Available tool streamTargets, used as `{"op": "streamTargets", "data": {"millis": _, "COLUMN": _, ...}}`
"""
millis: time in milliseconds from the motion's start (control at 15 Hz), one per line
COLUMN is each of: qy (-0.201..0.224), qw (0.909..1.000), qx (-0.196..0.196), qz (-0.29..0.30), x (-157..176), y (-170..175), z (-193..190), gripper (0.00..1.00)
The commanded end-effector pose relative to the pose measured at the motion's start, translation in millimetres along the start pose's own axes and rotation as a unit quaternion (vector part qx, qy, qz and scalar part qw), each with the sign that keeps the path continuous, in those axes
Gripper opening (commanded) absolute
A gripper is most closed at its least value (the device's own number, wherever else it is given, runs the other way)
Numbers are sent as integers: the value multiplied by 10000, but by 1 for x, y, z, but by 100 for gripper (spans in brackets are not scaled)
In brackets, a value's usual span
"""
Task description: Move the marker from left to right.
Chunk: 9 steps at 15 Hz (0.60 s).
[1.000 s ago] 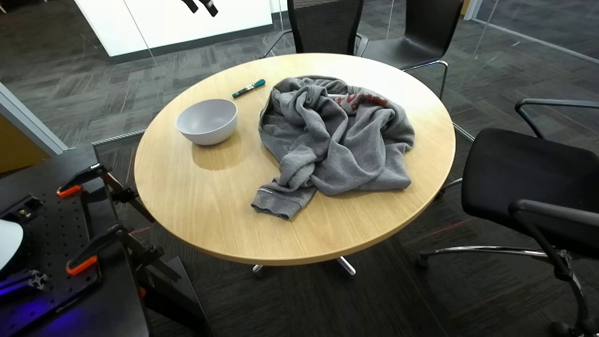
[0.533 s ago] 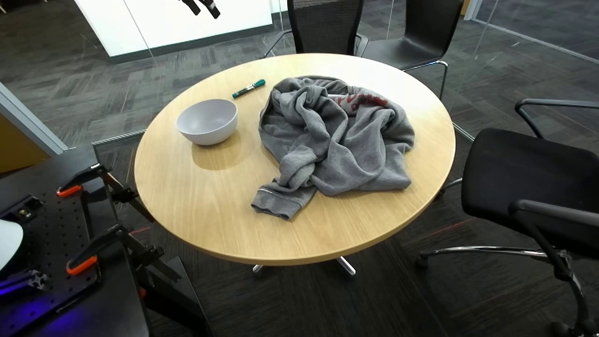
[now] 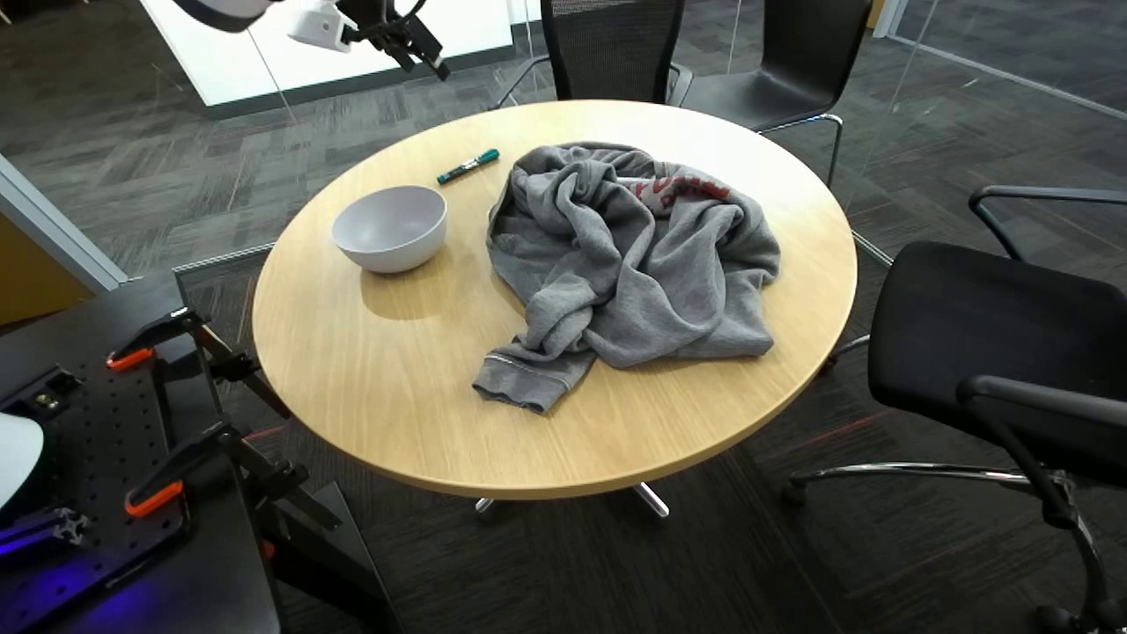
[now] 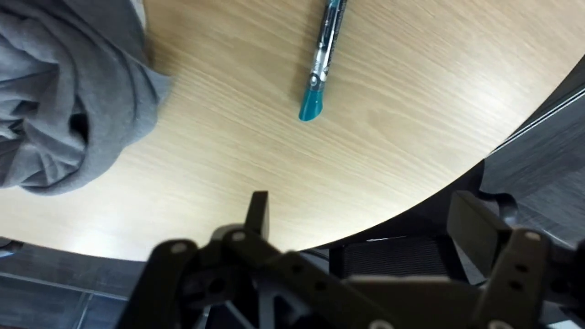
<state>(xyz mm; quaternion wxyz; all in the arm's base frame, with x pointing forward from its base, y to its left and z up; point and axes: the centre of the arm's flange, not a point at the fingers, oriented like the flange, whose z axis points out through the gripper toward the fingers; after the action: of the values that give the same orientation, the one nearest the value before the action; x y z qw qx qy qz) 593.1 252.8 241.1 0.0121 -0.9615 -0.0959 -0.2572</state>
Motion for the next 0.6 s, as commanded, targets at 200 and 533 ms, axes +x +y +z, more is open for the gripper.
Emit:
{"op": "streamTargets", "data": {"millis": 200, "qy": 151, "qw": 9988, "qx": 455, "qz": 112, "x": -2, "y": -20, "z": 66, "gripper": 100}}
{"op": "streamTargets", "data": {"millis": 533, "qy": 53, "qw": 9993, "qx": 351, "qz": 144, "x": -3, "y": -29, "z": 90, "gripper": 100}}
